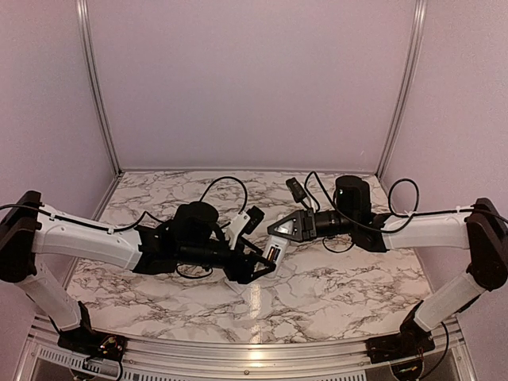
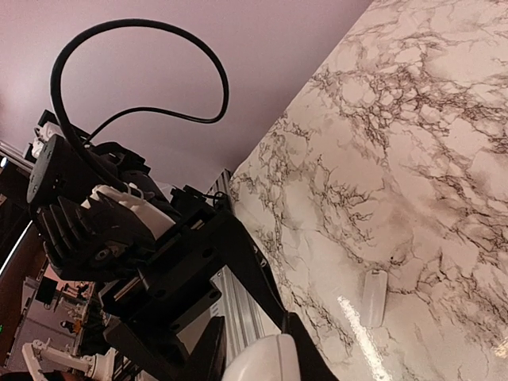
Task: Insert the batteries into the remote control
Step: Adjust the battery in the battery compartment.
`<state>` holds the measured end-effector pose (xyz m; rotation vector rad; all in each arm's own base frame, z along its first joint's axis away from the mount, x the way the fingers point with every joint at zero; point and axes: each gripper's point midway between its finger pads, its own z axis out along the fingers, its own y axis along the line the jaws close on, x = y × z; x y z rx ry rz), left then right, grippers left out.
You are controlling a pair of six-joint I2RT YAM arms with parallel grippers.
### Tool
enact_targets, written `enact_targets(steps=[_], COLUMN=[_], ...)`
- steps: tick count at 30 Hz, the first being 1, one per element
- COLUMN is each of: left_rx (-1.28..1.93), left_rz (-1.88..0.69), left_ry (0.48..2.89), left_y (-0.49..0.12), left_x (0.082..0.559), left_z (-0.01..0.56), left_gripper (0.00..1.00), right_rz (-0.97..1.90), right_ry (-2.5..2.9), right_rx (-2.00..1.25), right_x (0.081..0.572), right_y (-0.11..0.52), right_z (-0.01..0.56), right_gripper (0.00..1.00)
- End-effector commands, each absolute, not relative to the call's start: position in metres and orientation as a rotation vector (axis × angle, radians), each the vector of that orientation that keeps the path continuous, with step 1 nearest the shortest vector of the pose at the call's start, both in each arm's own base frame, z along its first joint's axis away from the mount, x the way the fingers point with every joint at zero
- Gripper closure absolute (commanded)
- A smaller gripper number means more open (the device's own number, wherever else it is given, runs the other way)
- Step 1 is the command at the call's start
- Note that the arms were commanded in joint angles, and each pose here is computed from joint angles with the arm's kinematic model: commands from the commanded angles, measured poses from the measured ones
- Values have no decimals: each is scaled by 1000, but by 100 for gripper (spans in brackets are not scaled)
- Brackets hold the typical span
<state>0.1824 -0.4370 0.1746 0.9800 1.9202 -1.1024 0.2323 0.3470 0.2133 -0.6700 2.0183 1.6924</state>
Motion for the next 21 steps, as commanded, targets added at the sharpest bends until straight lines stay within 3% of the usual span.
enact_targets(steps=[1, 16, 17, 20, 21], left_rx=[928, 817, 823, 851, 859], left_rz=[-1173, -1122, -1117, -1083, -1063], left_ry=[1883, 1972, 1968, 1942, 1931], left_y=[-450, -442, -442, -438, -436], left_x=[189, 212, 212, 212, 213], left_z=[194, 175, 176, 183, 184], left_gripper=[31, 61, 58, 32, 27], right_rz=[1701, 1721, 1716, 1678, 1665], right_ry=[1940, 1902, 1905, 1952, 1971], right_rx=[-711, -752, -749, -693, -664], right_x=[228, 219, 220, 228, 233], right_y=[349, 352, 352, 347, 344], right_z=[232, 241, 241, 231, 226], right_gripper=[100, 100, 100, 100, 100])
